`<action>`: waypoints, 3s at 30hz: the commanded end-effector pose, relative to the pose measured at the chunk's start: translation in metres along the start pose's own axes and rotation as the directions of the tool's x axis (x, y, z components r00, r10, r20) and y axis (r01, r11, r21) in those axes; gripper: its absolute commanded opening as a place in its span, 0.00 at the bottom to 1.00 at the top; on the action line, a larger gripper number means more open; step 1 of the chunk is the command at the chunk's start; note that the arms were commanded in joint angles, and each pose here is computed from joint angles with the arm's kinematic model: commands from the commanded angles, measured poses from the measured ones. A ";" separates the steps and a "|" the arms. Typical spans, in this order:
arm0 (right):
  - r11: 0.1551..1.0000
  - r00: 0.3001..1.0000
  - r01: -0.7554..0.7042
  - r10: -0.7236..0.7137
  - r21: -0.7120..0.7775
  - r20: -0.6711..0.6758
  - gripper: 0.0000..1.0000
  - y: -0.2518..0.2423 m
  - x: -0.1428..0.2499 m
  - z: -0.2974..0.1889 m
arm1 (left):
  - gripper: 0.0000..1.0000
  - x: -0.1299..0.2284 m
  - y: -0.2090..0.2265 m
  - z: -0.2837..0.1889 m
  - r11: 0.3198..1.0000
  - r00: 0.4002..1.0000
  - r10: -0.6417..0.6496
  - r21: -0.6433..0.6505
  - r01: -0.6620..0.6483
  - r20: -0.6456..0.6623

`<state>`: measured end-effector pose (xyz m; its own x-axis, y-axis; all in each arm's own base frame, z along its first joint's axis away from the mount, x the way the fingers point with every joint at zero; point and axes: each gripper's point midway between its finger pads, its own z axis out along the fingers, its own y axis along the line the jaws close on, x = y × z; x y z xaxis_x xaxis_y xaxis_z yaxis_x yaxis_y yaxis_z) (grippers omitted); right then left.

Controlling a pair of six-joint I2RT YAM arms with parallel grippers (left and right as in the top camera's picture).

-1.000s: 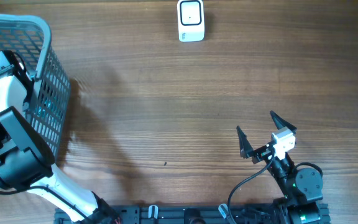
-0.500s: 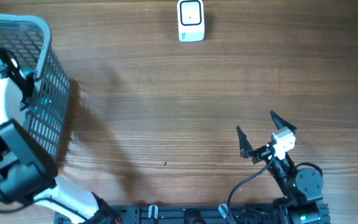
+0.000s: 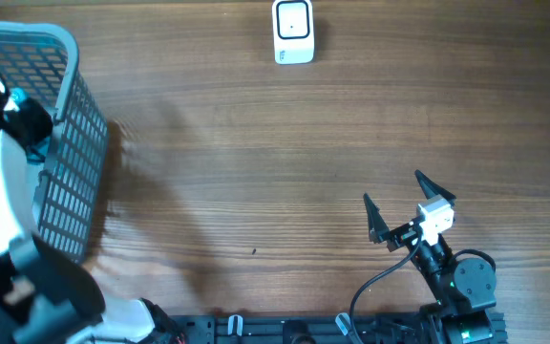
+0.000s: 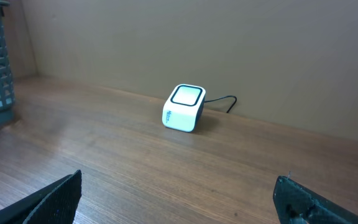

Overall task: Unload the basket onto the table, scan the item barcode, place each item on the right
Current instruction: 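Lift the bottle out of the basket with the left gripper, then carry the bottle toward the white scanner with the left gripper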

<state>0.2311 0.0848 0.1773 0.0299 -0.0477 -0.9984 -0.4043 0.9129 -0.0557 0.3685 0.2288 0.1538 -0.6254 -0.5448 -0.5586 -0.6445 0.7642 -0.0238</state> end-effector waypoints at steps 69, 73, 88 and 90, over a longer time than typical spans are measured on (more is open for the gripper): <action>1.000 1.000 0.000 -0.001 0.014 0.010 1.00 -0.003 -0.002 -0.001 | 0.04 0.203 -0.298 -0.248 0.579 0.558 0.745 0.769 -0.271 -0.365; 1.000 1.000 0.000 -0.001 0.014 0.010 1.00 -0.003 -0.002 -0.001 | 0.04 0.204 -0.317 -0.264 0.505 0.566 0.755 0.845 -0.177 -0.332; 1.000 1.000 0.000 -0.001 0.014 0.010 1.00 -0.003 -0.002 -0.001 | 0.04 0.188 -0.371 -0.290 0.289 0.653 0.731 0.957 -0.031 -0.199; 1.000 1.000 0.000 -0.001 0.014 0.010 1.00 -0.003 -0.002 -0.001 | 0.04 0.190 -0.378 -0.281 0.308 0.660 0.714 0.951 0.001 -0.232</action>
<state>0.2311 0.0848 0.1773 0.0299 -0.0477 -0.9984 -0.4043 0.9129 -0.0557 0.3657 -0.2509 0.2913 -0.9612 0.1369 -0.2393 0.2718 0.6156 -0.7397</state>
